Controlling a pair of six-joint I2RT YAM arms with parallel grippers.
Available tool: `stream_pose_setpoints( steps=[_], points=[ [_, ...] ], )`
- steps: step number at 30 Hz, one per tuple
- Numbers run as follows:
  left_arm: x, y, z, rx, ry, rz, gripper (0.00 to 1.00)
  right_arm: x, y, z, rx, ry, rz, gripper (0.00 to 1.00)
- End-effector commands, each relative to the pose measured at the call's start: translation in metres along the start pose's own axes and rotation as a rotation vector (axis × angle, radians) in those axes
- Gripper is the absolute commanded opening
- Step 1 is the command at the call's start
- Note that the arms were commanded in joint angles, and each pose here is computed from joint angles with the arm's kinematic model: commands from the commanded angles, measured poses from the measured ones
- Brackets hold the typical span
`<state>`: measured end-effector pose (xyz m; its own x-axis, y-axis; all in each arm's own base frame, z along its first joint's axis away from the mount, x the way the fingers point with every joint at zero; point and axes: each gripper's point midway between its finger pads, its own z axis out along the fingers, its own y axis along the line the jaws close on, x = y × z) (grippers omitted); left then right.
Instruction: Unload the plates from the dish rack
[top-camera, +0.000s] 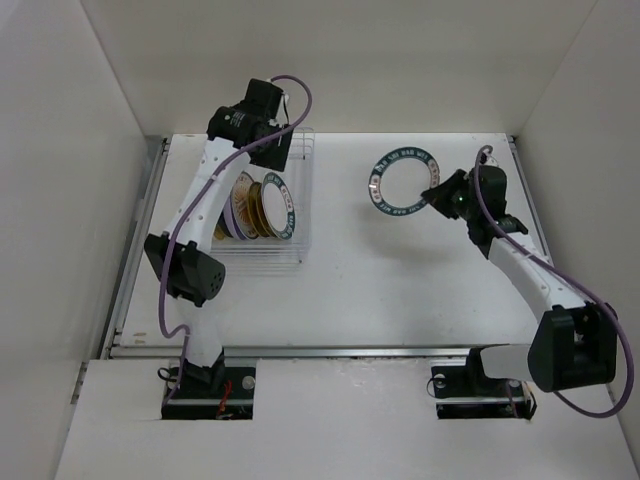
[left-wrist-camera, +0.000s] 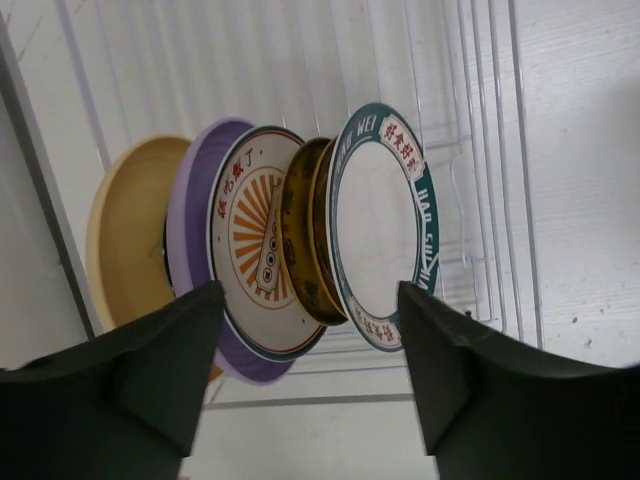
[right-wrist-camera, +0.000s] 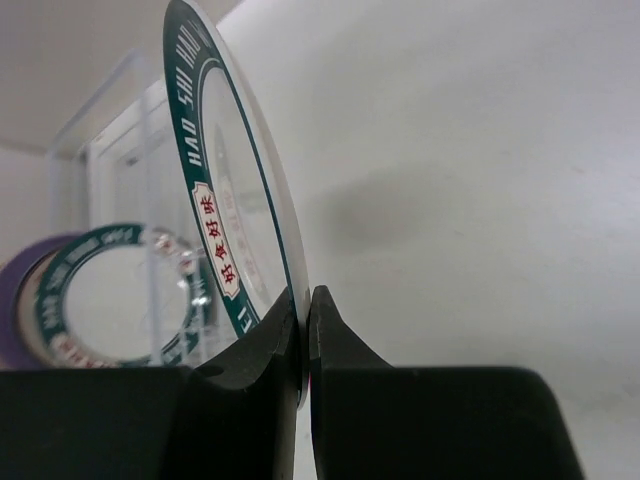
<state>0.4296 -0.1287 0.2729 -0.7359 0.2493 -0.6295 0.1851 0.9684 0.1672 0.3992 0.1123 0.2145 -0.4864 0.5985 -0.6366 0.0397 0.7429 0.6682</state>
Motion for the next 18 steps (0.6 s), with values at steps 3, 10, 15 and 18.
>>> stream_pose_setpoints(
  steps=[3, 10, 15, 18],
  points=[
    [0.038, -0.003, 0.027, -0.023, 0.173, 0.107, 0.48, -0.001, -0.086, -0.007, 0.369, -0.126, 0.159, 0.00],
    [0.055, -0.009, 0.047, -0.015, 0.252, 0.129, 0.46, 0.015, -0.136, -0.003, 0.448, -0.169, 0.325, 0.00],
    [0.067, -0.010, 0.058, -0.023, 0.307, 0.145, 0.48, 0.038, -0.153, 0.013, 0.463, -0.087, 0.393, 0.00],
    [0.076, -0.012, 0.063, -0.015, 0.350, 0.155, 0.43, 0.048, -0.163, 0.022, 0.461, -0.037, 0.429, 0.15]
  ],
)
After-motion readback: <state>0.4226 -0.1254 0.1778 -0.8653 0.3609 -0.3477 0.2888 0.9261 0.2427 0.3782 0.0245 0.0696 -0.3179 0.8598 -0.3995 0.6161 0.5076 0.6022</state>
